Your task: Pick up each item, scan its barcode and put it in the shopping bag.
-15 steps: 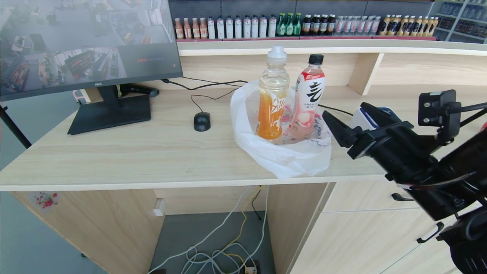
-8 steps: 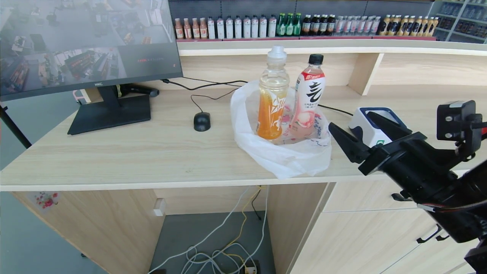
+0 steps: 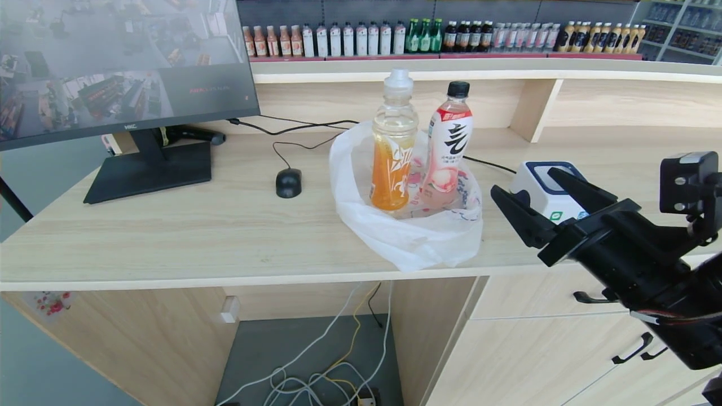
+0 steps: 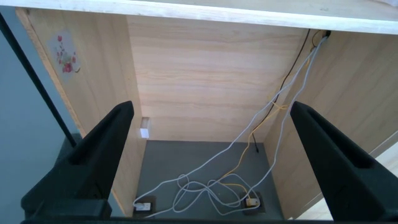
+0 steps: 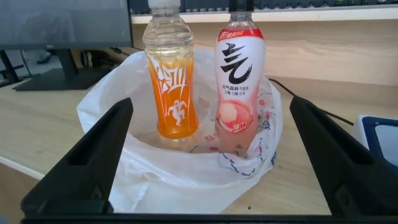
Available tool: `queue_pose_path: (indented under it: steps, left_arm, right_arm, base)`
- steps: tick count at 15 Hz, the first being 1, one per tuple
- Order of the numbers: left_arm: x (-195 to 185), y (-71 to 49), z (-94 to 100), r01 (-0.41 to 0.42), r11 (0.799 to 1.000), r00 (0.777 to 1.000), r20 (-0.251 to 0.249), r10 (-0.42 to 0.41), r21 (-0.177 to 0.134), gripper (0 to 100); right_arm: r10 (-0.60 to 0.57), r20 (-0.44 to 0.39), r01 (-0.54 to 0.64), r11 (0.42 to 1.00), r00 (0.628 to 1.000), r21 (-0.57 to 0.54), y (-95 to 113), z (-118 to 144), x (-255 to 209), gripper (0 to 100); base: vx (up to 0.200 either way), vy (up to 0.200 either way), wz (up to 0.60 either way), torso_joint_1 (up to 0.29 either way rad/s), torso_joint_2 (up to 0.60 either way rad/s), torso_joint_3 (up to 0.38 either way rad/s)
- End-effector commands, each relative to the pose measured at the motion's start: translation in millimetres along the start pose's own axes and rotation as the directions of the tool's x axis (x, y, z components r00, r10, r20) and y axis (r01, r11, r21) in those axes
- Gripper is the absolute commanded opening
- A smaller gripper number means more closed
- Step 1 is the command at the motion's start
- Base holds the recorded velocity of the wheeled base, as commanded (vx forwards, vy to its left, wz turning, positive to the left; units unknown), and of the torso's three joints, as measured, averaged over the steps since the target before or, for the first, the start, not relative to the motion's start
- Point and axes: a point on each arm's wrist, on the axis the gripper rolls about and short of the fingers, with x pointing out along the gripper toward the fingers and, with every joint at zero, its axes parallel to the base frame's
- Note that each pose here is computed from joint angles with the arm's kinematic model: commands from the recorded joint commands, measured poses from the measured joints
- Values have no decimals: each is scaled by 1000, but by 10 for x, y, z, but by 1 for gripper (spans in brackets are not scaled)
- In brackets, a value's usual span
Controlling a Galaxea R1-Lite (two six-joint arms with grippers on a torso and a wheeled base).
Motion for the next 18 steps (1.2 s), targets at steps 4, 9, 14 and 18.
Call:
queue_pose_path:
  steps: [4, 9, 14, 18]
  left_arm:
    - [0, 0, 0, -1, 1000, 1000, 1, 1, -1, 100]
    - [0, 0, 0, -2, 1000, 1000, 1, 2, -5, 100]
    - [0, 0, 0, -2, 1000, 1000, 1, 2, -5, 100]
    - [0, 0, 0, -2, 1000, 1000, 1, 2, -5, 100]
  right_arm:
    - [0, 13, 0, 1000, 1000, 0, 0, 36, -27, 100]
    - [0, 5, 0, 1000, 1000, 0, -1, 45, -110, 100]
    - [0, 2, 0, 1000, 1000, -19, -2, 63, -190, 100]
    - [0, -4, 0, 1000, 1000, -19, -1, 43, -170, 100]
  base:
    - [0, -200, 0, 0, 1, 2]
    - [0, -200, 0, 1, 4, 3]
    - [0, -200, 0, 3, 0, 0]
    - [0, -200, 0, 5, 4, 1]
